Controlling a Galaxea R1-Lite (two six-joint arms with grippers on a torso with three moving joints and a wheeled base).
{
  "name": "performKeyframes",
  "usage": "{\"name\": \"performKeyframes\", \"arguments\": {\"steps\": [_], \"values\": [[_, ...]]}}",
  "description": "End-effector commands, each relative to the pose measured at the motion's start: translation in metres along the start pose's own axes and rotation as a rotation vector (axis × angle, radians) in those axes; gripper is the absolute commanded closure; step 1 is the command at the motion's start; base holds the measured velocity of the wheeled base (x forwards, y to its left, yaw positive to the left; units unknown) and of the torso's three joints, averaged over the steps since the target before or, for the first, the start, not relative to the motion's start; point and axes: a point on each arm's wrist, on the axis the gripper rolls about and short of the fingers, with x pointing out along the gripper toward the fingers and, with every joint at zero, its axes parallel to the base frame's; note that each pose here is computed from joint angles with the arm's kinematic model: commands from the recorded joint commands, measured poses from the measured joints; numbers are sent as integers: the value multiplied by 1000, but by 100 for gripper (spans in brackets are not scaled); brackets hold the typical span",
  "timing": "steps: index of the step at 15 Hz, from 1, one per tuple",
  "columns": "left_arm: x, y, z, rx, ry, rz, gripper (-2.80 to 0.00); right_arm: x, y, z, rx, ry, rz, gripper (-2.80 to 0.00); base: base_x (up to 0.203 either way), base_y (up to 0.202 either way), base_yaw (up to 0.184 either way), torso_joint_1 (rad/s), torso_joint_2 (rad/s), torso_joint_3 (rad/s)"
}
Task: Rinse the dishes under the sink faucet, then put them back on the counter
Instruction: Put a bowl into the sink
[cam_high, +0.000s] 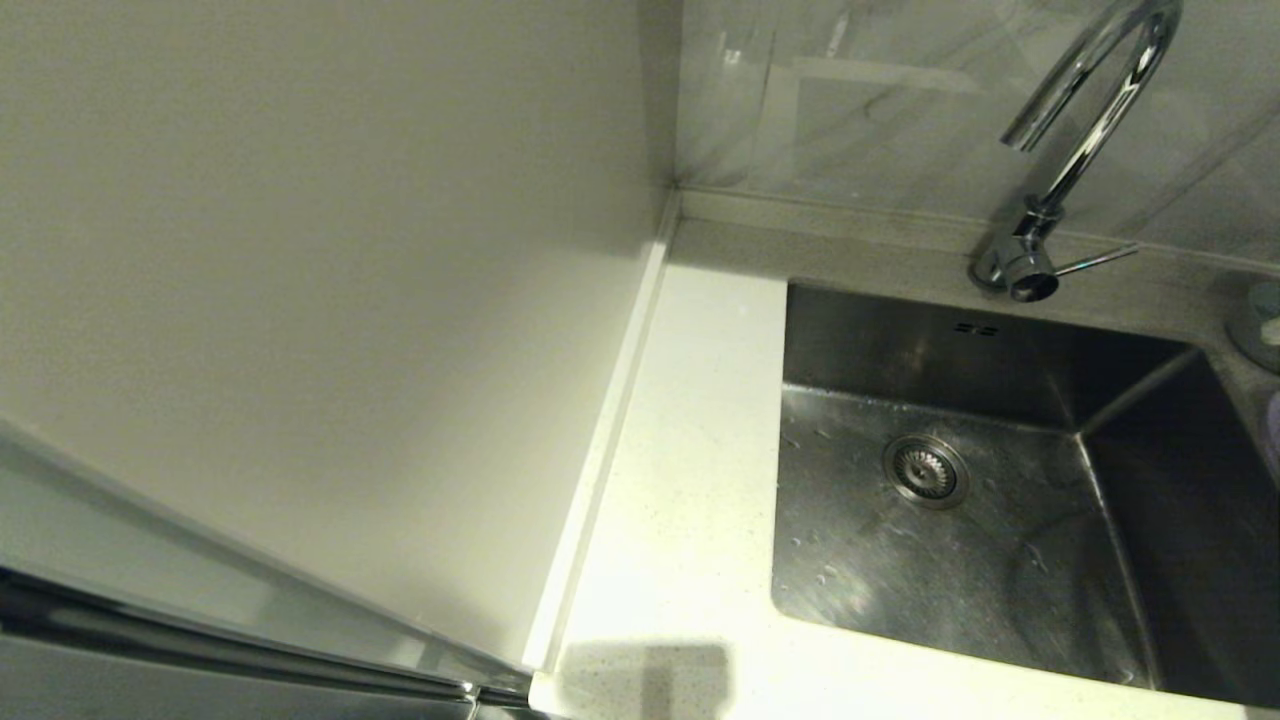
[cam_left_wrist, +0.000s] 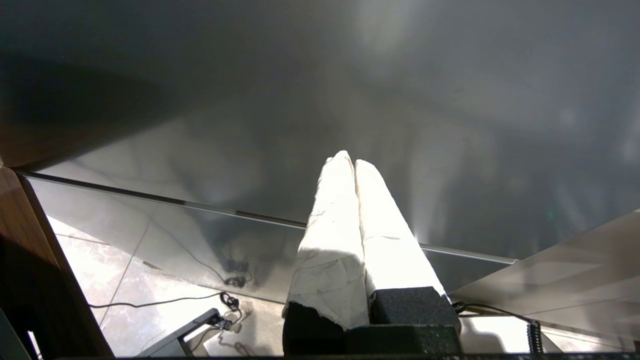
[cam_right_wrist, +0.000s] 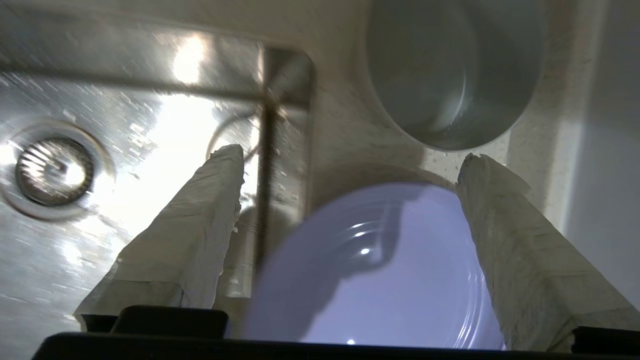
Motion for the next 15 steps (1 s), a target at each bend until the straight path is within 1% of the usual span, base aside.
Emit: {"name": "performKeyframes", "arguments": {"steps": [1, 4, 6, 9, 11, 13, 15], "values": [[0, 0, -1, -1, 2, 2, 0, 35, -19, -23, -31, 39, 14, -280, 0, 0, 0, 0, 0, 0], [0, 0, -1, -1, 2, 2, 0, 59, -28, -31, -103, 1, -2, -280, 0, 0, 0, 0, 0, 0], [0, 0, -1, -1, 3, 0, 0, 65, -28, -31, -113, -32, 18, -280, 0, 0, 0, 0, 0, 0], [0, 0, -1, -1, 4, 0, 0, 62, -27, -27, -123, -65, 46, -280, 0, 0, 0, 0, 0, 0], [0, 0, -1, -1, 2, 0, 0, 64, -20, -20, -158, -109, 51, -280, 0, 0, 0, 0, 0, 0], [0, 0, -1, -1, 2, 0, 0, 66, -19, -14, -170, -146, 46, -280, 0, 0, 0, 0, 0, 0], [0, 0, -1, -1, 4, 0, 0, 67, -19, -15, -169, -142, 48, -280, 0, 0, 0, 0, 0, 0]]}}
